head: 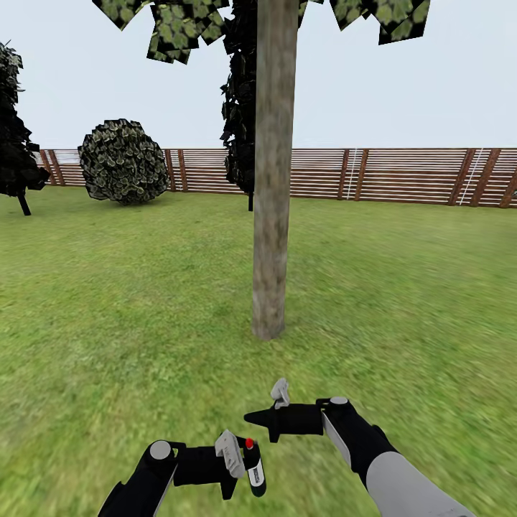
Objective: In the garden, pick up the pesticide atomizer on the floor and spray pesticide onto both trees until each tree trunk is fully covered.
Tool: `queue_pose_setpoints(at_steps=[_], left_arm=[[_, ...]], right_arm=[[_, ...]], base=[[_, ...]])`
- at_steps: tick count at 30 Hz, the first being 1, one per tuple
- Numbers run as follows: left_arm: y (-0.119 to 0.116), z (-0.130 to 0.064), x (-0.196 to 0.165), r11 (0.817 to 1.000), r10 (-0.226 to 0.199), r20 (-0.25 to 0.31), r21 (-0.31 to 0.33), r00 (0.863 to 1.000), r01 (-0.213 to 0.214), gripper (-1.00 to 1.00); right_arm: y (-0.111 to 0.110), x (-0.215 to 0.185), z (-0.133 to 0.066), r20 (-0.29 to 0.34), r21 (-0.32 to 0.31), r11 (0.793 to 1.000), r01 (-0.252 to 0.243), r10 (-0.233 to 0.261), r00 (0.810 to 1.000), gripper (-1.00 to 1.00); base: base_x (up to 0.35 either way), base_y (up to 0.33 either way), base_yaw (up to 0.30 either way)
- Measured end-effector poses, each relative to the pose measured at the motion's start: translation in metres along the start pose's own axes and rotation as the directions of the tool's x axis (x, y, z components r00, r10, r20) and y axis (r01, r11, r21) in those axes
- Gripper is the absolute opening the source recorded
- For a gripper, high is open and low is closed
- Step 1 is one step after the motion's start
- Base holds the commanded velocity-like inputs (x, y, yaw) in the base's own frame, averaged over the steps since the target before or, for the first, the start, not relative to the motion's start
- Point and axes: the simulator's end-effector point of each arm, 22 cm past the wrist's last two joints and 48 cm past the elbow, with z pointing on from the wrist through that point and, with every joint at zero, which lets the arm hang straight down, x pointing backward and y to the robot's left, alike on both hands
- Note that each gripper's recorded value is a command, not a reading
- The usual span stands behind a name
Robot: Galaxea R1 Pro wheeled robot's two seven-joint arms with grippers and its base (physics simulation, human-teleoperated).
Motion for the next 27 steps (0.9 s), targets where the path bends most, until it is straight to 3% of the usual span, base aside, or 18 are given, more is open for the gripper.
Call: queue_pose_setpoints(at_steps=[15, 20, 27], left_arm=[[0.002, 0.000, 0.001, 1.000, -0.001, -0.001, -0.007, 1.000, 0.001, -1.00], [0.016, 0.000, 0.001, 0.997, -0.004, -0.002, -0.075, 1.000, 0.004, -1.00], [0.022, 0.000, 0.001, 0.995, -0.006, 0.000, -0.102, 1.000, 0.006, -1.00]], right_arm=[[-0.004, 0.009, 0.000, -0.009, 0.015, 1.000, -0.022, 0.023, 1.000, -1.00], [-0.004, 0.009, 0.000, -0.009, 0.014, 1.000, -0.023, 0.023, 1.000, -1.00], [-0.004, 0.009, 0.000, -0.010, 0.015, 1.000, -0.025, 0.025, 1.000, -1.00]], base=[[0.000, 0.000, 0.000], [0.000, 0.000, 0.000], [0.000, 0.000, 0.000]])
